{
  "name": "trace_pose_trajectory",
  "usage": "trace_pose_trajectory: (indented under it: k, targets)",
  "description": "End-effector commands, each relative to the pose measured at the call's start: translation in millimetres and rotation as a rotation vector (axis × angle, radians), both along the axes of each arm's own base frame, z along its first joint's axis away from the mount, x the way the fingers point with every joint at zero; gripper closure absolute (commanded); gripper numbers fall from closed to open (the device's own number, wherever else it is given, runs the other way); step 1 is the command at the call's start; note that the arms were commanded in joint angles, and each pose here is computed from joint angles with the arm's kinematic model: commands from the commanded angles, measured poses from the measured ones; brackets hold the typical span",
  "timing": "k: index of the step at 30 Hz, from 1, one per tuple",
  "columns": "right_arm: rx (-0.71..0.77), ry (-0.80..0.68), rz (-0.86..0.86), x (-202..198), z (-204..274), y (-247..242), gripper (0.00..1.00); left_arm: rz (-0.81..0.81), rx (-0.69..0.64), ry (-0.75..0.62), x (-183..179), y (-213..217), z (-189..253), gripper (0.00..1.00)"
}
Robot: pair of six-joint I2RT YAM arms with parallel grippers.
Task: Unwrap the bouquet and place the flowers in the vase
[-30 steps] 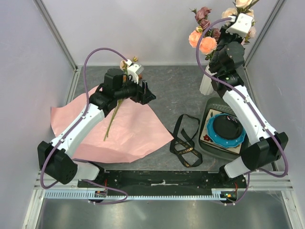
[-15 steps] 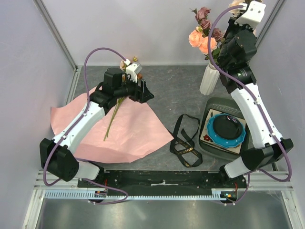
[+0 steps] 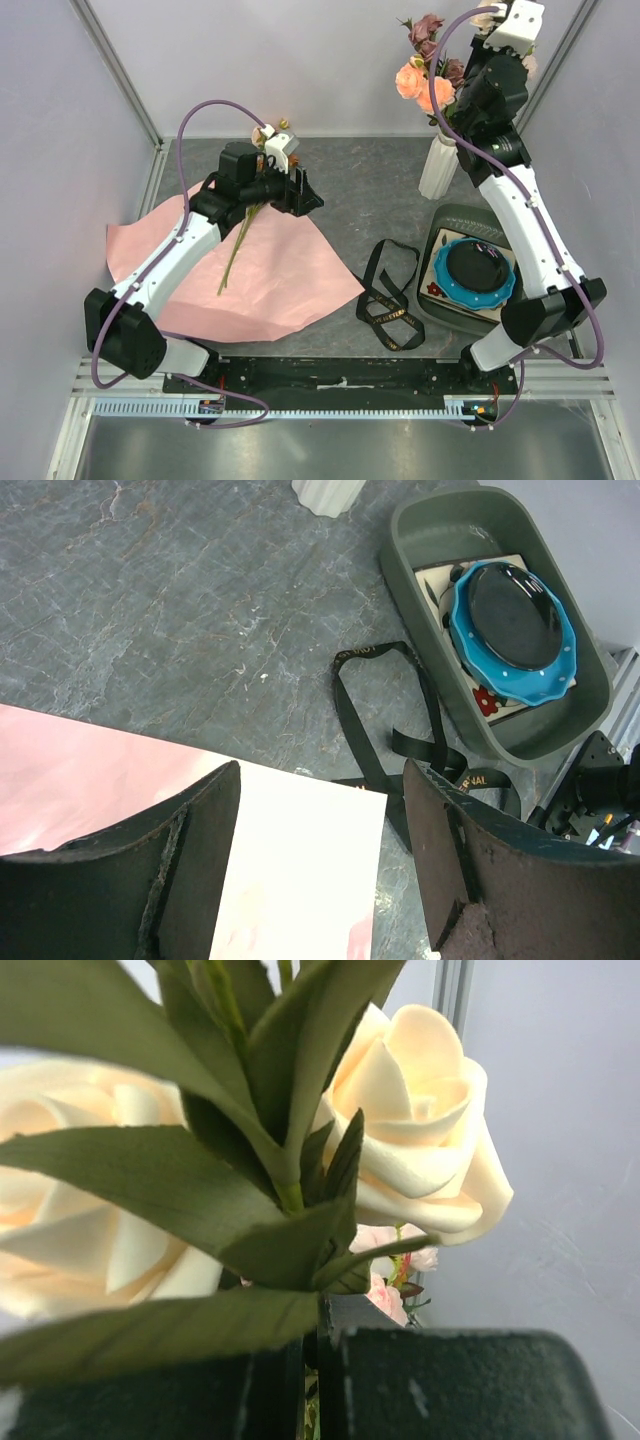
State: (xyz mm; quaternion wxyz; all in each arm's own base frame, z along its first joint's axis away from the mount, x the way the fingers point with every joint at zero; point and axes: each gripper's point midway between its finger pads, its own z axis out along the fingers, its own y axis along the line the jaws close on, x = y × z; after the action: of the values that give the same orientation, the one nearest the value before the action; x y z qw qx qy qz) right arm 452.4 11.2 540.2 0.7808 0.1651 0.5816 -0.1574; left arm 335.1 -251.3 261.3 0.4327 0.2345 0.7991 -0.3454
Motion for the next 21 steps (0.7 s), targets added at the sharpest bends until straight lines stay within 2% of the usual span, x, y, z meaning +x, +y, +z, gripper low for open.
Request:
trace_pose_trajectory:
  k: [1,13,21]
  targets:
    - [0.006,-0.004,0.011,12.4,-2.7,0.1,1.00,-0.013,-0.019,-0.047,5.2,-2.7,15.6,0.28]
    - [0.038,0.088,0.004,51.3,-69.9,-10.0,1.00,-0.007,-0.019,-0.049,6.3,-0.8,16.9,0.28]
    - [0.056,0.173,-0.012,69.3,-155.3,-16.7,1.00,0.016,-0.007,-0.048,9.7,3.4,15.0,0.28]
